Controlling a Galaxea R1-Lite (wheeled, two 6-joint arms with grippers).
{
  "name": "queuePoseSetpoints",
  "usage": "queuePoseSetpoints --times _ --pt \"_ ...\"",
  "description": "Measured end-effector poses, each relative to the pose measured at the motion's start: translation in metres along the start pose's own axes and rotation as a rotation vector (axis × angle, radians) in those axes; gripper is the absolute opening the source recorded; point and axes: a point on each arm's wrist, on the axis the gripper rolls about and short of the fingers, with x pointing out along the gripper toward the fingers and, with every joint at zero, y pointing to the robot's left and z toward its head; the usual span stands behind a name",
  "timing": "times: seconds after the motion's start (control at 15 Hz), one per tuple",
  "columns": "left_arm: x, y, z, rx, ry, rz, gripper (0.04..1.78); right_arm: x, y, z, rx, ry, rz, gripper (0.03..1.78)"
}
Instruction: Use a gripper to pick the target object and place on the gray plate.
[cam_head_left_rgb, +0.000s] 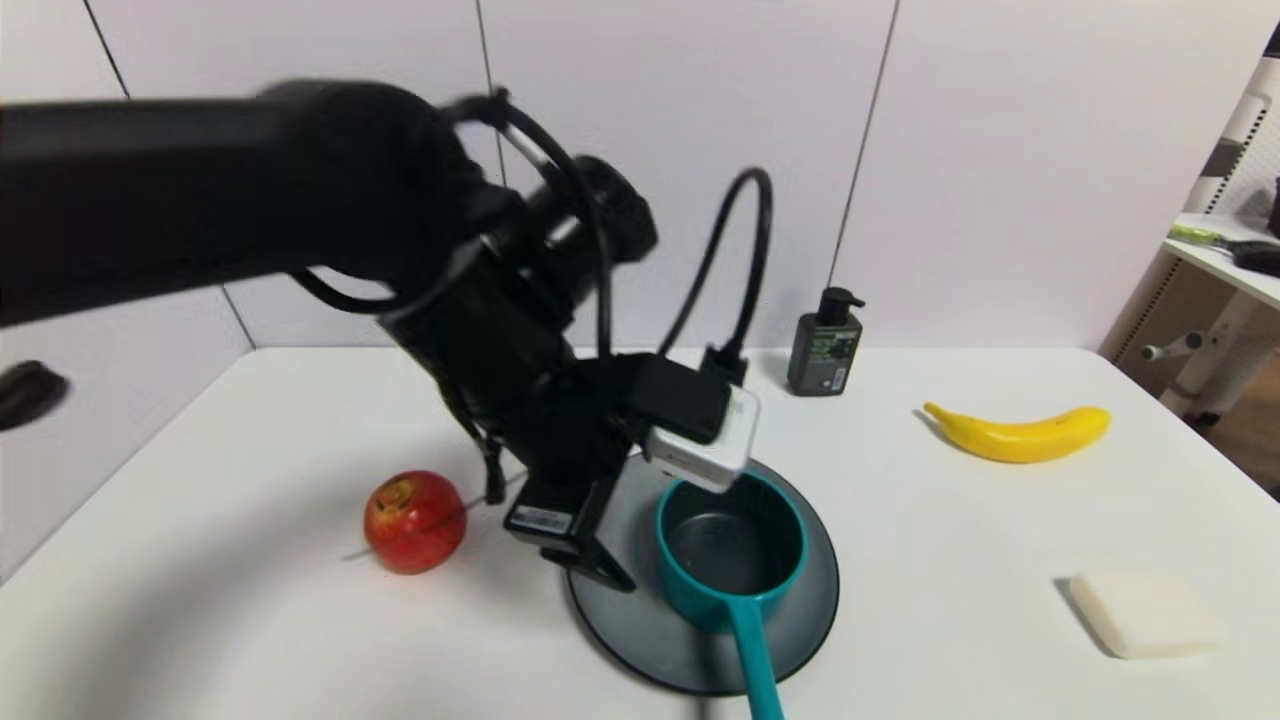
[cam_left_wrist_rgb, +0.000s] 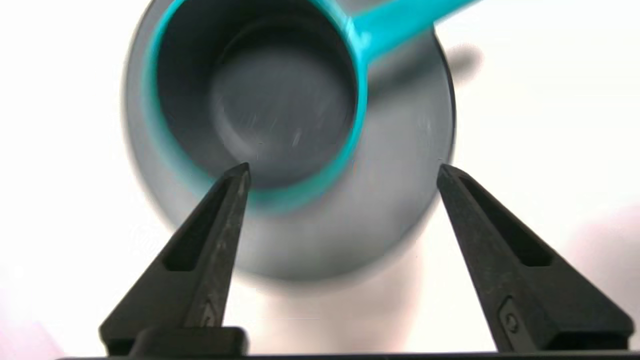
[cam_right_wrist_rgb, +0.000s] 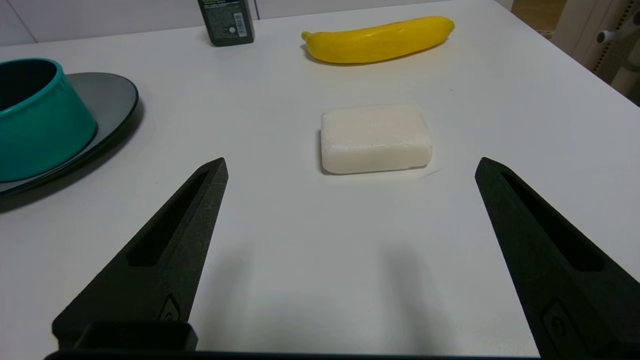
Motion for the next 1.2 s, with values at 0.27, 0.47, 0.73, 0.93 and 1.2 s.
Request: queuePoseSetpoints --times 0.27,0.47,0.73,0.93,1.2 --pt "-0.097 -0.039 -0.022 -0.243 0.021 0.165 1.52 0.000 0.000 0.000 0.000 0.000 0.000 1.71" --pt "-0.150 -0.084 -0.043 -0.480 0.034 0.301 1.58 0.000 0.000 0.000 0.000 0.000 0.000 1.71" --pt "-0.183 -0.144 -0.057 -0.697 0.003 0.554 1.63 0.000 0.000 0.000 0.000 0.000 0.000 1.71" --pt "-0.180 -0.186 -0.063 -0.805 -0.080 0.814 1.65 0.000 0.000 0.000 0.000 0.000 0.000 1.71" --pt "-0.160 -0.255 -0.071 -0.897 -0.247 1.165 1.67 0.000 0.000 0.000 0.000 0.000 0.000 1.71"
